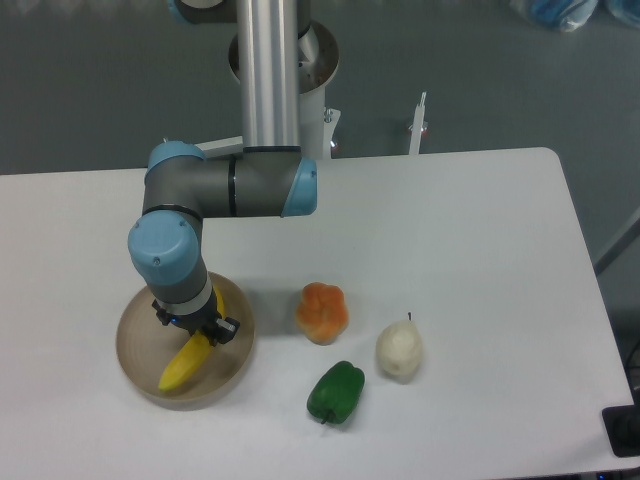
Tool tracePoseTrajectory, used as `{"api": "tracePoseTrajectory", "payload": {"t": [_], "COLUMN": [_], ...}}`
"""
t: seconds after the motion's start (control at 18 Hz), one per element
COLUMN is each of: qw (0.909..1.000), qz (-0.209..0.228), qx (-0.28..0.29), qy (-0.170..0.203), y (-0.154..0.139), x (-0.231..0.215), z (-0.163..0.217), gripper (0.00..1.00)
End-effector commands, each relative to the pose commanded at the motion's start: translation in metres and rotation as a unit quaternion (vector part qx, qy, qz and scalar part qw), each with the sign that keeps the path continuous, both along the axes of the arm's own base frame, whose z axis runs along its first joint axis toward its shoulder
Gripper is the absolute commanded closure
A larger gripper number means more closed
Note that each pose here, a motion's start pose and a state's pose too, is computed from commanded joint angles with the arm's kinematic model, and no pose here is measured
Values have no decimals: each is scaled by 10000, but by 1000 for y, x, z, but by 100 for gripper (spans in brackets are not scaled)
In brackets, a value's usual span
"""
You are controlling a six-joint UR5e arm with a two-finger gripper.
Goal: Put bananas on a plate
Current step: 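Lower the banana onto the beige plate, then open the gripper to release the banana on the plate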
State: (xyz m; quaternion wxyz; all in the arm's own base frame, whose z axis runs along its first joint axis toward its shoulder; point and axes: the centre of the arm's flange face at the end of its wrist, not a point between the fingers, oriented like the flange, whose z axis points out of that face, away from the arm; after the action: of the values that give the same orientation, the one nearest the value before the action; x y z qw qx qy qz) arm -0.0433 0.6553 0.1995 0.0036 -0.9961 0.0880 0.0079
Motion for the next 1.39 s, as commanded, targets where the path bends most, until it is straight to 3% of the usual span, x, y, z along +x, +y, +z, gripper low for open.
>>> {"api": "tracePoseTrajectory", "payload": {"t": [0.5,0.61,0.72,0.78,0.83,1.0,1.39], "qw": [10000,10000,10000,9999,9999,9997,9984], "qz": [-8,0,-30,-46,-54,-38,153], "qx": [22,42,57,109,139,220,516], "qy": [6,20,24,32,40,63,167], "y": [7,7,8,10,11,11,5], "x": [-2,-2,-2,-4,-4,-5,-32], "z": [-2,1,1,6,9,20,60], "gripper": [73,66,43,18,8,1,0]}}
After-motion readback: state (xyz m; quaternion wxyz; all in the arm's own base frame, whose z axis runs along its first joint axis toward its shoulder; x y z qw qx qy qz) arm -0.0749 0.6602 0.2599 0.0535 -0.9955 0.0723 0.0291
